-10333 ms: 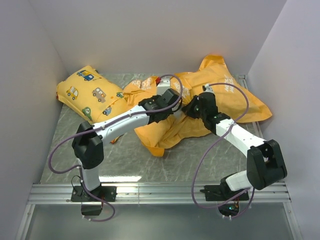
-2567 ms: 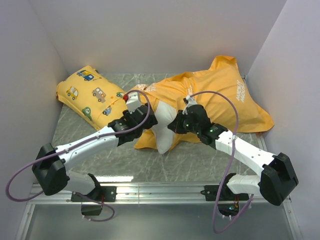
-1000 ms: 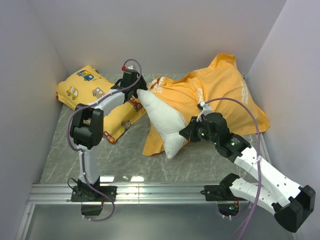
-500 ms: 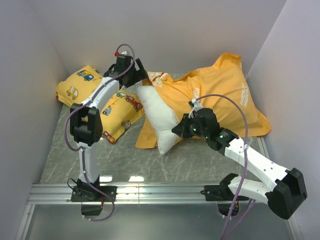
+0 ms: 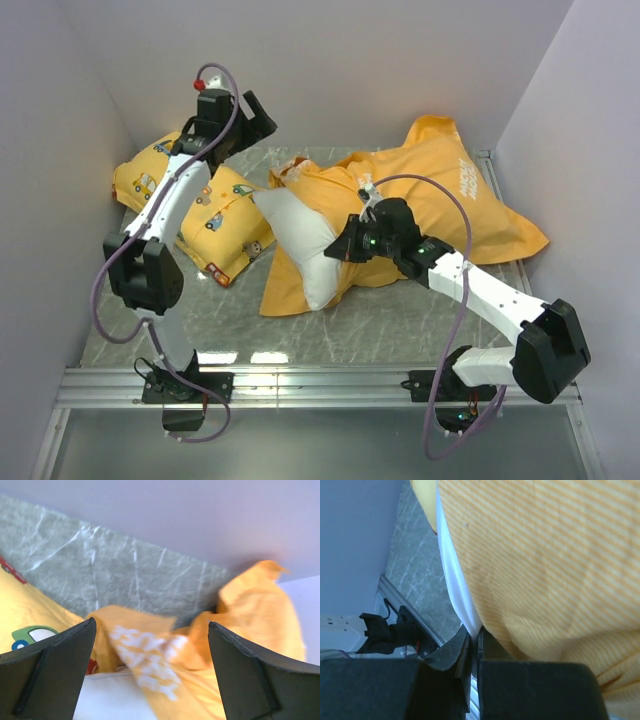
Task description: Remove the pillowcase from the pillow
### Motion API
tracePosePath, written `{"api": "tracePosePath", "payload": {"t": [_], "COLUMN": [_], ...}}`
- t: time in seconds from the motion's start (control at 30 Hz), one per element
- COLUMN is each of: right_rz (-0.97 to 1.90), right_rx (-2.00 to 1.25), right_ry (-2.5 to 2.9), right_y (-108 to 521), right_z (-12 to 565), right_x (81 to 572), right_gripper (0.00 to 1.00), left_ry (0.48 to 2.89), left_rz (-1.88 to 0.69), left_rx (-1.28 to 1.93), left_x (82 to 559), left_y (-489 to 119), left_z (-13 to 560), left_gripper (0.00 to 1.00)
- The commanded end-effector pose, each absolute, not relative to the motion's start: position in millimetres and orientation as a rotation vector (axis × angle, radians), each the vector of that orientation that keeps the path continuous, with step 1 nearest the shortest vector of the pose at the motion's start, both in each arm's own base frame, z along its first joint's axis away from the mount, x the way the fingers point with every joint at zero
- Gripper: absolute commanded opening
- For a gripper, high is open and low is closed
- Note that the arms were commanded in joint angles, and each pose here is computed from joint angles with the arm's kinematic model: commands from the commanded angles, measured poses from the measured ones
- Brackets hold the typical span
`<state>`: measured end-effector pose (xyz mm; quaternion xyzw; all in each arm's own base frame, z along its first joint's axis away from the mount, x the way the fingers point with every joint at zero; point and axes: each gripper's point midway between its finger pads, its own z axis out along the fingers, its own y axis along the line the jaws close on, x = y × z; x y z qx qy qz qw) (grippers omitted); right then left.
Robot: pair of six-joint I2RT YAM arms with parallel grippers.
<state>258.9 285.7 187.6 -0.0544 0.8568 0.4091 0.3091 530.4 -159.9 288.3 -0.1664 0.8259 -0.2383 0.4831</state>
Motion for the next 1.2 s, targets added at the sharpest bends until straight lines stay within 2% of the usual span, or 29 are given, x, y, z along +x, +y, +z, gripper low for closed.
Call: {"api": "tracePosePath", "payload": {"t": [0.0,0.03,0.07,0.13,0.2,0.23,0.3,0.33,0.4,0.43,0.5,0.53,0.67,1.03,1.17], "right_rz": [1.258,1.275,1.284,1.3,1.314,1.316,1.327,1.326,1.339,1.342,1.338,1.342,1.367,1.404,1.396], "right_rx": [-0.196,-0.196,-0.185,-0.175,-0.165,-0.154,-0.144,-0.139,-0.142,-0.14,-0.141,-0.145,-0.136,-0.15,-0.164], "right_ry": [2.105,2.1,2.104,2.09,2.085,2.07,2.07,2.059,2.025,2.016,2.008,1.997,1.988,1.988,1.995], "right_y": [305.6,305.8,305.7,304.4,304.4,302.4,303.3,303.2,304.8,305.9,306.4,307.7,312.4,319.2,323.3], "right_z": [245.1,248.0,247.5,253.5,258.1,264.8,267.7,272.4,281.6,286.0,289.0,292.9,297.9,301.7,299.9], "right_x": [265.7,266.6,269.0,277.0,280.9,286.5,290.2,294.9,300.6,303.4,306.6,307.5,312.7,307.2,301.1], "right_gripper": [0.0,0.0,0.0,0.0,0.0,0.0,0.0,0.0,0.0,0.0,0.0,0.0,0.0,0.0,0.0], "left_ry": [1.938,1.96,1.923,1.934,1.905,1.954,1.939,1.977,1.967,2.007,1.985,2.017,1.969,1.844,1.822], "left_rz": [-0.638,-0.659,-0.696,-0.697,-0.712,-0.662,-0.697,-0.644,-0.685,-0.668,-0.747,-0.761,-0.963,-1.285,-1.268], "left_rx": [-0.365,-0.362,-0.359,-0.388,-0.384,-0.422,-0.436,-0.47,-0.491,-0.508,-0.565,-0.564,-0.54,-0.498,-0.522], "left_x": [516.8,510.2,496.9,479.9,452.4,440.5,411.2,399.1,369.8,356.5,333.4,322.2,291.6,281.1,290.8], "left_y": [-161.6,-164.4,-167.2,-168.8,-175.4,-171.8,-182.3,-178.2,-190.3,-190.6,-202.6,-205.9,-234.2,-282.5,-287.3], "left_z": [320.4,307.9,324.4,306.3,317.1,289.5,292.2,265.1,264.8,241.3,240.3,219.8,226.4,214.3,199.6], "left_gripper": [0.99,0.99,0.99,0.99,0.99,0.99,0.99,0.99,0.99,0.99,0.99,0.99,0.99,0.99,0.99]}}
